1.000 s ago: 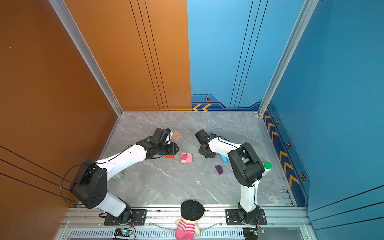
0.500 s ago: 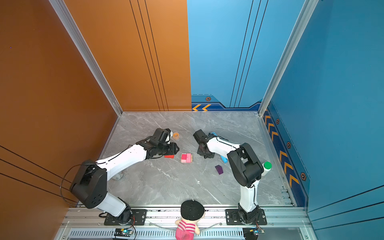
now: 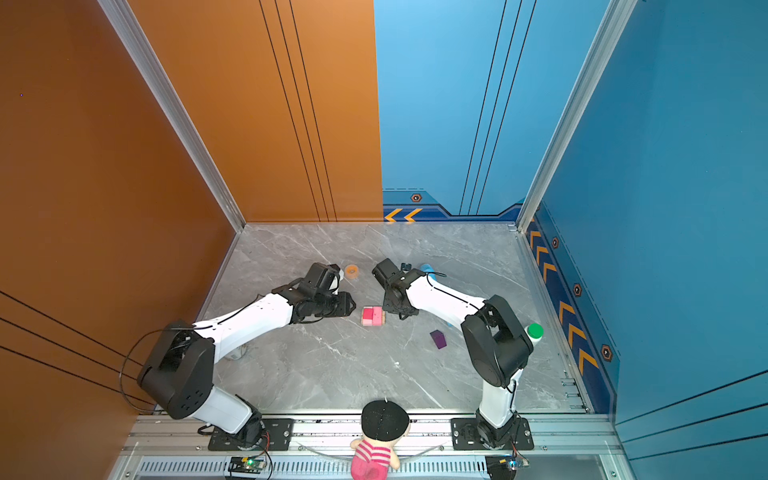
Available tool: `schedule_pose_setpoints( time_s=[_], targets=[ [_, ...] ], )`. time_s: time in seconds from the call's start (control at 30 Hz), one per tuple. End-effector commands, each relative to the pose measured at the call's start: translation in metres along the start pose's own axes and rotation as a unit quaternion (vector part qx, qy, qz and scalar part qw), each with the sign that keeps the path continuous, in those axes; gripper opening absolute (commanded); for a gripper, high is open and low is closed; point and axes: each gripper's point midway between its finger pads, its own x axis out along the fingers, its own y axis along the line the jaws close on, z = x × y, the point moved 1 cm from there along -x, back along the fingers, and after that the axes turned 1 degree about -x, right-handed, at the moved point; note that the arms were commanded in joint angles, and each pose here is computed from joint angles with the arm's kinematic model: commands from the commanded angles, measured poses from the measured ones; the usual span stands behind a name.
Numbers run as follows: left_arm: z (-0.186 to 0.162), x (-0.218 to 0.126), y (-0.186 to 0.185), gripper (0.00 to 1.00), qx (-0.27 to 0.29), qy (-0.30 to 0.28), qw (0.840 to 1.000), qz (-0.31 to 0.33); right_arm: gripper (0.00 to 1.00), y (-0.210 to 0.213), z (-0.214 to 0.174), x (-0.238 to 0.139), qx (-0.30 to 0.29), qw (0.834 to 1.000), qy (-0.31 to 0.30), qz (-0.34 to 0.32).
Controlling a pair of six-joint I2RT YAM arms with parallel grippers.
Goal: Build the wood block tower
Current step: 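Grasp the magenta cube near the blue microphone with the right gripper, then lift the magenta cube and carry it over the pink blocks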
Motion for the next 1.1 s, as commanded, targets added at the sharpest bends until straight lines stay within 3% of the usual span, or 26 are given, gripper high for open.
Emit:
schedule_pose_setpoints(
  time_s=[0.0, 0.43, 1.07],
  targets=[
    [0.001, -0.007, 0.003, 0.47, -0.007, -0.011, 1.0, -0.003, 0.3, 0.011, -0.009, -0.011, -0.028, 1.0, 0.009, 0.003],
    [-0.003, -0.009, 0.004, 0.43, -0.009, -0.013, 1.0, 0.0, 0.3, 0.044, -0.024, -0.006, -0.055, 0.998, 0.023, 0.028],
    [-0.004, -0.008, 0.005, 0.42, -0.008, -0.011, 1.0, 0.001, 0.31, 0.059, -0.026, 0.002, -0.059, 0.997, 0.029, 0.042]
  ],
)
